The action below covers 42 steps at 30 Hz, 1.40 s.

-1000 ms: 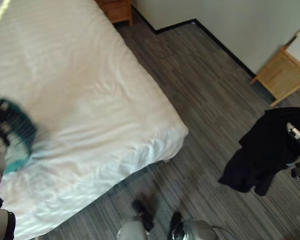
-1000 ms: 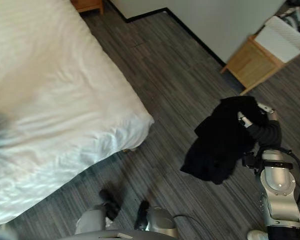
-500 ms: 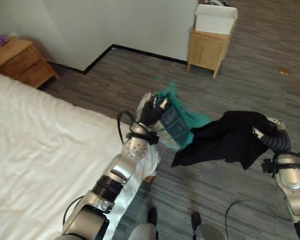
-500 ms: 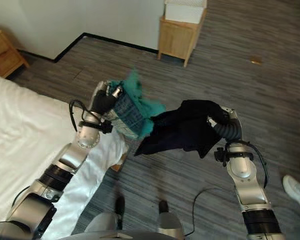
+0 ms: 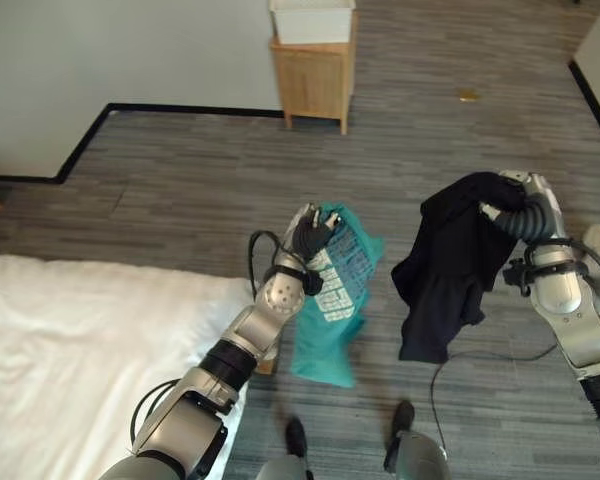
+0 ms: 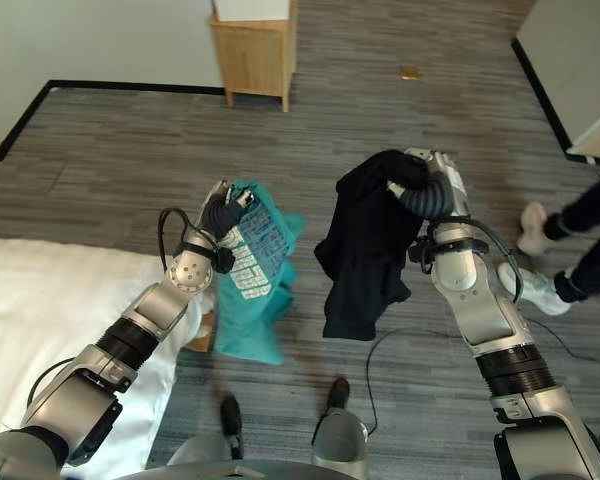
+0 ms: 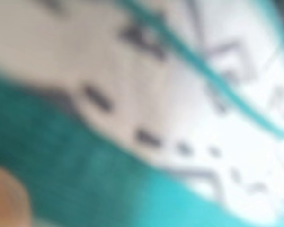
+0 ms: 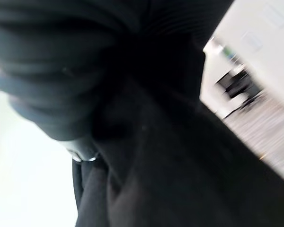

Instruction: Pick up bed clothes into laundry basket.

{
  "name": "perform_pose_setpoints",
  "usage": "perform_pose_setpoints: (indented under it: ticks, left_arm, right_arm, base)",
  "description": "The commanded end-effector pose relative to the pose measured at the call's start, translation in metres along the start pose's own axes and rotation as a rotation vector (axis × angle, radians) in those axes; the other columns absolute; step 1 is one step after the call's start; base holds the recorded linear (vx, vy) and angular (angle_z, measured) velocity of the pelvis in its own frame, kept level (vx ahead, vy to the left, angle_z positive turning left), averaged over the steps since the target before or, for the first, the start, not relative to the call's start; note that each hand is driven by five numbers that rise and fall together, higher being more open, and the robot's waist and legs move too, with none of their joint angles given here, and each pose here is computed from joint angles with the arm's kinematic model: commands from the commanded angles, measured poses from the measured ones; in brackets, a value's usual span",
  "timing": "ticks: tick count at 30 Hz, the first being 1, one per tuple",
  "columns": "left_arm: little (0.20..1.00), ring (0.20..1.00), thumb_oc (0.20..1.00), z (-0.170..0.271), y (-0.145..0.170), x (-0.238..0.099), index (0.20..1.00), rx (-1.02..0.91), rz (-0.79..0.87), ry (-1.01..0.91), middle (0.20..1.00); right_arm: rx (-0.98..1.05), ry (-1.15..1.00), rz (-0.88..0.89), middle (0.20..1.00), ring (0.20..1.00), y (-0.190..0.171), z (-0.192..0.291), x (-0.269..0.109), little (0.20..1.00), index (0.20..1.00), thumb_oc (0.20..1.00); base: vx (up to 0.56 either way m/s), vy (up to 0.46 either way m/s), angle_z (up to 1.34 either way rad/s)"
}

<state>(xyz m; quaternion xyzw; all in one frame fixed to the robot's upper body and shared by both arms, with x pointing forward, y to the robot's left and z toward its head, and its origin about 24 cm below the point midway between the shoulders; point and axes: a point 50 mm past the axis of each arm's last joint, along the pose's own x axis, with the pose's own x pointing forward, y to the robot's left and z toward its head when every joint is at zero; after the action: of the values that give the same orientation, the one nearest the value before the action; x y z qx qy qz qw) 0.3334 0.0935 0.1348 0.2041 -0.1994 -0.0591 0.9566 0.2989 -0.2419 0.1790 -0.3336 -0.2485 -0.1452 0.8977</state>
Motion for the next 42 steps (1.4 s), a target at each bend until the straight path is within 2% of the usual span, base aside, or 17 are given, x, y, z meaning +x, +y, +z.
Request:
perform_pose_setpoints:
  ticks: [1,6,10,16,23,26,34,42]
  left_arm:
    - [0.2,0.2,0.2,0.048,-0.001,0.009,0.2,-0.228,0.015,-0.196,0.2]
    - [0.2,0.2,0.2,0.046,-0.009,-0.007,0.2,-0.336,-0.029,-0.193,0.2]
    - [0.2,0.2,0.2,0.022,-0.027,-0.022,0.2,-0.468,-0.067,-0.043,0.2]
    - [0.2,0.2,0.2,0.006,-0.023,-0.031,0.2,-0.438,-0.039,0.024,0.2]
    - [0.2,0.2,0.2,-0.009,-0.025,-0.042,0.2,-0.411,-0.044,0.081,0.2]
    - [0.2,0.2,0.2,-0.014,-0.022,-0.045,0.2,-0.412,-0.042,0.103,0.2]
    - [0.2,0.2,0.2,-0.014,-0.022,-0.032,0.2,-0.326,-0.072,0.112,0.2]
    - [0.2,0.2,0.2,0.009,-0.028,-0.003,0.2,-0.278,-0.095,0.016,0.2]
  right_arm:
    - [0.177,-0.133,-0.082,0.2,0.2,0.007,0.036,-0.005,0.2,0.2,0.2]
    - [0.165,-0.07,0.068,0.2,0.2,0.038,0.028,-0.03,0.2,0.2,0.2]
    - [0.198,0.062,0.202,0.2,0.2,0.061,0.005,-0.052,0.2,0.2,0.2]
    - [0.162,0.061,0.263,0.2,0.2,0.066,0.001,-0.038,0.2,0.2,0.2]
    - [0.105,0.06,0.233,0.2,0.2,0.056,-0.007,-0.027,0.2,0.2,0.2]
    - [0.091,0.057,0.282,0.2,0.2,0.066,-0.005,-0.029,0.2,0.2,0.2]
    - [0.14,0.088,0.336,0.2,0.2,0.083,-0.003,-0.036,0.2,0.2,0.2]
    - [0.078,0.077,0.297,0.2,0.2,0.063,-0.008,-0.031,0.2,0.2,0.2]
  base:
    - [0.28,-0.152,-0.33]
    - [0.39,-0.225,-0.21]
    - [0.45,-0.42,0.05]
    - [0.41,-0.096,-0.81]
    - [0.62,0.051,-0.51]
    - [0.67,0.023,-0.29]
    - [0.51,0.044,-0.17]
    - [0.53,-0.149,0.8]
